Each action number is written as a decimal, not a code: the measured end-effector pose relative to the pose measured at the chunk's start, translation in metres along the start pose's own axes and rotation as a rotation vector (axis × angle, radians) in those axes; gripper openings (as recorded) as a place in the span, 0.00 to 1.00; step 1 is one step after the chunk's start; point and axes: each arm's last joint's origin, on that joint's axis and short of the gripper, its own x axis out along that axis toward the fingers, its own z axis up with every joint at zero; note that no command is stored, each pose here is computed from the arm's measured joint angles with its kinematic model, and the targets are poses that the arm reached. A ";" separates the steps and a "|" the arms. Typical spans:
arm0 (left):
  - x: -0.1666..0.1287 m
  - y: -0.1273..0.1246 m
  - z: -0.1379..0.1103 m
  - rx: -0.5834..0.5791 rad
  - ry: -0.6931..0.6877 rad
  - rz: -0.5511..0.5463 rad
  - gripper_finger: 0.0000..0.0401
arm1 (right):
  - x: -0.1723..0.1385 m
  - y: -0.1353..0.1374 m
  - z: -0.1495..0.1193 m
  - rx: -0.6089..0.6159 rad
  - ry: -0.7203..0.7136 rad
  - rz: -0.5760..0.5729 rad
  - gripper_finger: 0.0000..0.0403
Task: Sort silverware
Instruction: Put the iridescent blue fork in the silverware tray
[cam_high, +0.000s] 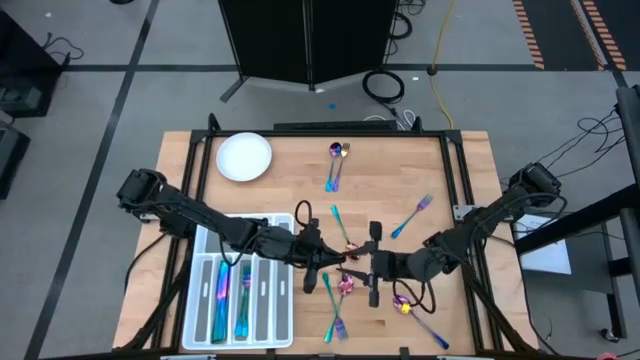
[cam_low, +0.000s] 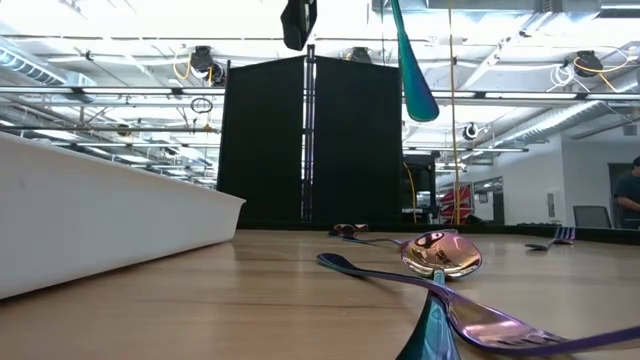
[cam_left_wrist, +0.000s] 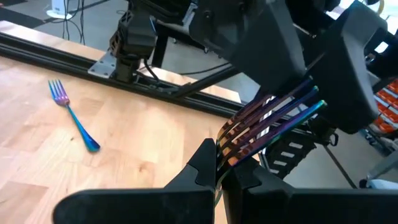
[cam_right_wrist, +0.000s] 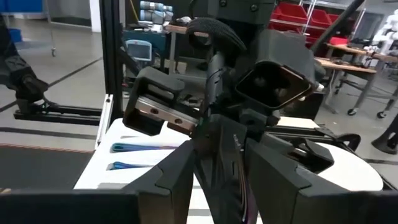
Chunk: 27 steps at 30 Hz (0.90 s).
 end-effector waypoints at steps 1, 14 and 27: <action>0.000 0.000 0.000 0.000 0.000 0.000 0.00 | 0.001 -0.001 0.000 0.002 0.001 0.000 0.34; 0.000 0.000 0.000 0.000 0.001 0.004 0.00 | 0.006 -0.009 -0.001 -0.004 0.010 -0.024 0.19; 0.000 0.001 0.000 0.053 -0.011 0.028 0.13 | 0.006 -0.010 -0.002 -0.017 0.014 -0.036 0.00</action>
